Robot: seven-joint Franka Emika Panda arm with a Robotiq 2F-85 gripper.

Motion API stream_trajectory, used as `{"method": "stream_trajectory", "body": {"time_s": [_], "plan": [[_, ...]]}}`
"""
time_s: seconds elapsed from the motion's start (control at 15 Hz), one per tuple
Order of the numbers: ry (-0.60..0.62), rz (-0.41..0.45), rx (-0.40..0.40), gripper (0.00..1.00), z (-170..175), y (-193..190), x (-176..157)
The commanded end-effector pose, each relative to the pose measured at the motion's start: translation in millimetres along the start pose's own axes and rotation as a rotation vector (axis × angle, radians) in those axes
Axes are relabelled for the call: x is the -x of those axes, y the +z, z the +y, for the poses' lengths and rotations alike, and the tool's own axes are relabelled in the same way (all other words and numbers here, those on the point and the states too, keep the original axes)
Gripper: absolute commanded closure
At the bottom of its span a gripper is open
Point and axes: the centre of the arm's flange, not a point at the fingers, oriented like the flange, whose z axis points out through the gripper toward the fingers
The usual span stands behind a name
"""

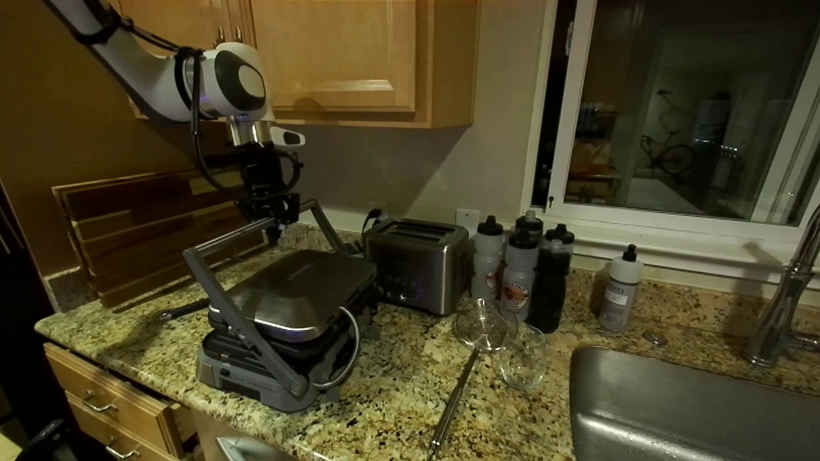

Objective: Close the griddle

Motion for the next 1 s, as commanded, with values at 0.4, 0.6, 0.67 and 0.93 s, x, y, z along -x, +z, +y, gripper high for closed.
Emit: {"method": "stream_trajectory", "body": {"time_s": [0.4, 0.6, 0.67, 0.93], "plan": [[-0.076, -0.025, -0.046, 0.97, -54, 20, -26], [-0.099, -0.026, -0.052, 0.97, -68, 31, -36], [-0.105, -0.029, -0.051, 0.97, -71, 34, -38], [-0.143, -0.054, -0.055, 0.97, -92, 50, -53]]}}
